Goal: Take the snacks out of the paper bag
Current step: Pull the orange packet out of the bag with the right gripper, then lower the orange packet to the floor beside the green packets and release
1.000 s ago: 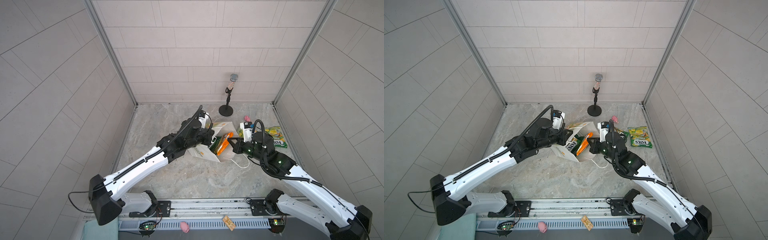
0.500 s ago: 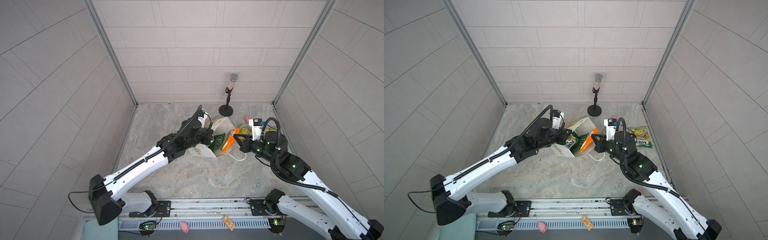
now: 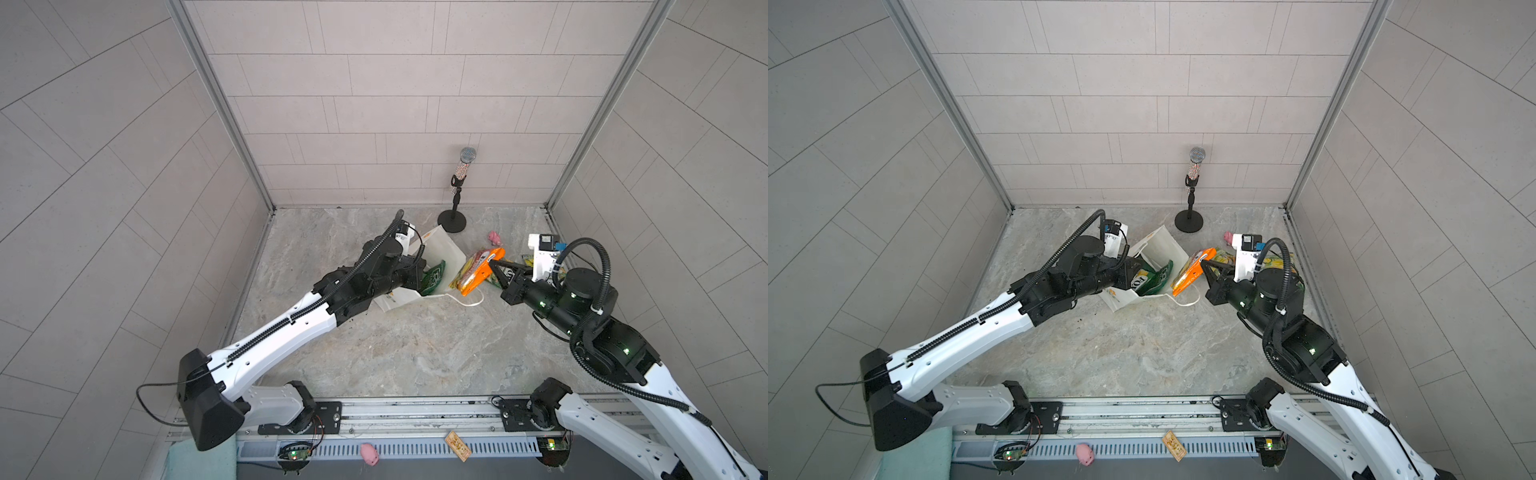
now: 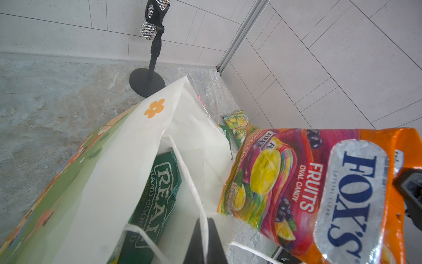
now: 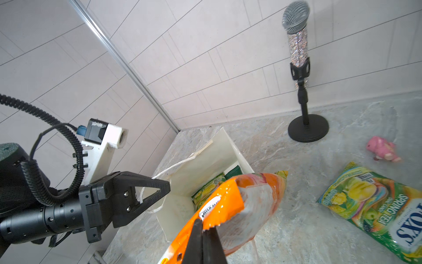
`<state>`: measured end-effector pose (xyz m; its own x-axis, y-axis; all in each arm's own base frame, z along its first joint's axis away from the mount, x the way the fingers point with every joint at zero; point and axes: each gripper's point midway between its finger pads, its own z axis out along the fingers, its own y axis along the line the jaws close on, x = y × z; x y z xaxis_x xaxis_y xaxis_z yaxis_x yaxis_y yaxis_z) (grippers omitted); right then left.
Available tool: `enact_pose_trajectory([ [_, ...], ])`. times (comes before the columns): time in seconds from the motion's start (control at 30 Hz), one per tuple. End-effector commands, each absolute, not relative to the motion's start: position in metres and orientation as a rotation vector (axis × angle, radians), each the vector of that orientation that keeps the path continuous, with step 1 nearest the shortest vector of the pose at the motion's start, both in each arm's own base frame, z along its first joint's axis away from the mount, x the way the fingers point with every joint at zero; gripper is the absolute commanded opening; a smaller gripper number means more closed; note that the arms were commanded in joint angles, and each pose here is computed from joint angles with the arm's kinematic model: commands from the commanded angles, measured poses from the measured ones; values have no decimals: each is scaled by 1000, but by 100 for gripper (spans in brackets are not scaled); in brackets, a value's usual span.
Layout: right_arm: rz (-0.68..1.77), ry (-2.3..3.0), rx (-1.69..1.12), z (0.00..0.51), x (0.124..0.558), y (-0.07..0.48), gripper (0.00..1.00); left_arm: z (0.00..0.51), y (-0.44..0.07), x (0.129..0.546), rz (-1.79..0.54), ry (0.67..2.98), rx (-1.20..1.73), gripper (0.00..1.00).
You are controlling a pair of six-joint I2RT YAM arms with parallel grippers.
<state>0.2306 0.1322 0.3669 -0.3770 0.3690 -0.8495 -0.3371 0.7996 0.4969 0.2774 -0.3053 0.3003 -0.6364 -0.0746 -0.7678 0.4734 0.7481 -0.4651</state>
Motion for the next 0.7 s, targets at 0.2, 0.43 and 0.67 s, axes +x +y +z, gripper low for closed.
enact_pose_trajectory([
  [0.2,464,1775,191,368,229,74,0,298,-306,275,-853,2126,314,0],
  [0.43,311,1866,255,334,236,56,0,298,-309,272,-874,2127,330,0],
  [0.67,353,2047,291,269,255,59,0,305,-305,271,-872,2105,324,0],
])
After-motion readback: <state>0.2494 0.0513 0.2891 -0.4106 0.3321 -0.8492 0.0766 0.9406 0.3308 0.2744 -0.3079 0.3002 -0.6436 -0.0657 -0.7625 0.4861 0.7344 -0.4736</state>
